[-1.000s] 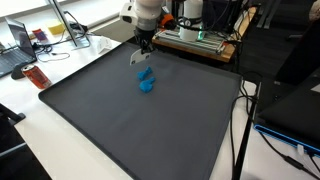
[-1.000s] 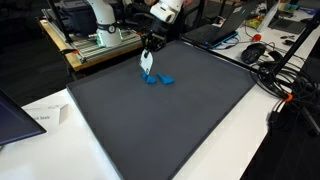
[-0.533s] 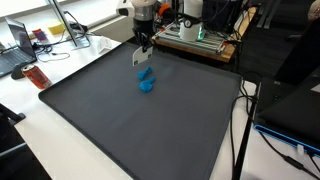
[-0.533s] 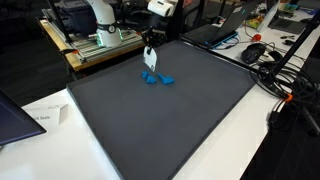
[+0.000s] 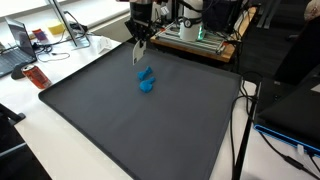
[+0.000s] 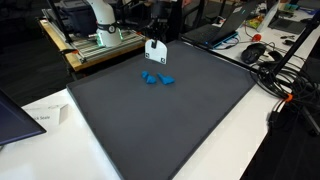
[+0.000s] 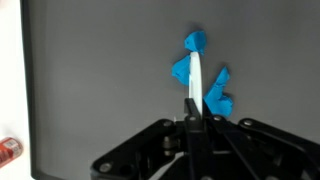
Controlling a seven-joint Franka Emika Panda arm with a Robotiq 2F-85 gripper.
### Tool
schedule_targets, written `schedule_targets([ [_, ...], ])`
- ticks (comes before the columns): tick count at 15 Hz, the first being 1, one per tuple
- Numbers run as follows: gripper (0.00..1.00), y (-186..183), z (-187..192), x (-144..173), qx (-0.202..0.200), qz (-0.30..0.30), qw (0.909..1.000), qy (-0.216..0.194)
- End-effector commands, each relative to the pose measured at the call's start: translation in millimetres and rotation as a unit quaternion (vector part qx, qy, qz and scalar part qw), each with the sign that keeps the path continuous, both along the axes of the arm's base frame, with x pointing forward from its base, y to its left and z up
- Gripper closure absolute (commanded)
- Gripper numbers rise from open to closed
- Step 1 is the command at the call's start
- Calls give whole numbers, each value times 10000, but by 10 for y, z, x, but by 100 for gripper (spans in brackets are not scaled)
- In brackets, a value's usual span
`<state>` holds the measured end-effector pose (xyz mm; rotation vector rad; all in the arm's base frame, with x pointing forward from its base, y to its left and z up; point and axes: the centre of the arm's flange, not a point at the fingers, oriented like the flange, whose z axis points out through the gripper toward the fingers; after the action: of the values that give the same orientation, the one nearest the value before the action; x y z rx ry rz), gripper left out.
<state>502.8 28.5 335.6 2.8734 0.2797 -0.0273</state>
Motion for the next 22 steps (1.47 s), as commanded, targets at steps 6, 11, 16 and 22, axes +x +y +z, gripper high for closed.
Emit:
schedule_targets([
  [6, 99, 17, 228, 28, 1107, 1864, 9756, 352],
  [11, 99, -26, 169, 121, -207, 2753, 9611, 24],
  [16, 96, -9, 171, 153, -244, 2896, 9568, -6],
  [22, 99, -48, 25, 171, -538, 3144, 9472, 323],
])
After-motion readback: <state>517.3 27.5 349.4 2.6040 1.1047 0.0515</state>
